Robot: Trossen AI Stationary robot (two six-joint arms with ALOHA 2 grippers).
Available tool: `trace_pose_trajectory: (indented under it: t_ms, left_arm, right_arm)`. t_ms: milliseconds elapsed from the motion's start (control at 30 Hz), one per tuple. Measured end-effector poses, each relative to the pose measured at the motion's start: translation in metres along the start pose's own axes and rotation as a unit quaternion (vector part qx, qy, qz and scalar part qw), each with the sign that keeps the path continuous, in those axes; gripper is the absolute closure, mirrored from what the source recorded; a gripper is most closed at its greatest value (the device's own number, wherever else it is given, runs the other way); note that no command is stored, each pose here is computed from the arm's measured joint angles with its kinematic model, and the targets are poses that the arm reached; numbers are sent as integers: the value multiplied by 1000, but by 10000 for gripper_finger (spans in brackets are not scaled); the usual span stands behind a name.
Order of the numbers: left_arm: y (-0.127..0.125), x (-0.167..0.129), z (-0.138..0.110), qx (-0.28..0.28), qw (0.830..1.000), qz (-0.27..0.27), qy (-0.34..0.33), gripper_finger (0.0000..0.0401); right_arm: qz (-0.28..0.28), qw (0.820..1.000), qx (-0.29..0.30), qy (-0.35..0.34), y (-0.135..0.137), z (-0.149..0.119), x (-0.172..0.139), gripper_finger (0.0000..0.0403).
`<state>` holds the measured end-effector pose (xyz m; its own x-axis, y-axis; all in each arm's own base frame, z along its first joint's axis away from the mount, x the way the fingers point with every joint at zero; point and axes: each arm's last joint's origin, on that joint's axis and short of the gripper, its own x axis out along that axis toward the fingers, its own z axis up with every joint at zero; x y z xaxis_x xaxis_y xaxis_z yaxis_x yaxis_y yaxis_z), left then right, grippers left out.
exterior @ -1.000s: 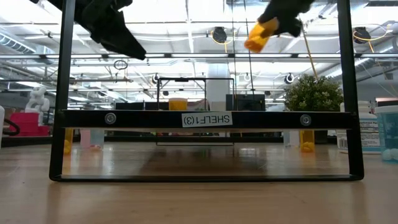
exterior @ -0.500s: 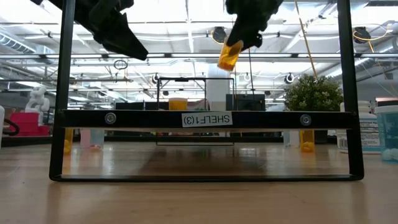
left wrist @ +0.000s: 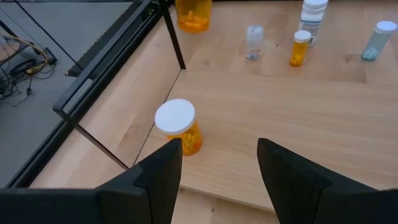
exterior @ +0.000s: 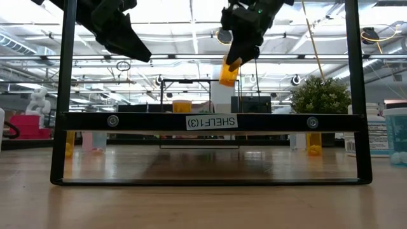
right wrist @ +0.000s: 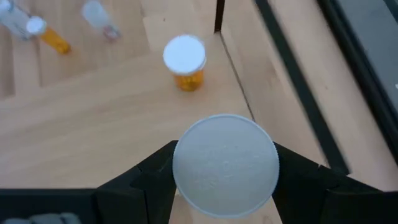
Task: Pick and place medicine bottles onto shelf by color
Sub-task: Put the big orange medicine bottle on the shelf
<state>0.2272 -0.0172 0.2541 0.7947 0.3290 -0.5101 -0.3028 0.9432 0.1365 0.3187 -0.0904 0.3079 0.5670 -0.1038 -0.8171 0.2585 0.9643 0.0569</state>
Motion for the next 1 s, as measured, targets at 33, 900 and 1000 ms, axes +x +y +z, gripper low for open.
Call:
trace_pose_trajectory:
  t_ms: [33,900,1000]
  left_arm:
    - [0,0,0,0,1000,0,0,192]
    - [0,0,0,6,1000,0,0,192]
    - [0,0,0,5,1000,0,0,192]
  right_arm:
    - [0,1000,-1,5,0,-1,1,191]
    - [20,999,4,47,-9,-1,81,190]
    - [19,999,9,47,-9,-1,81,190]
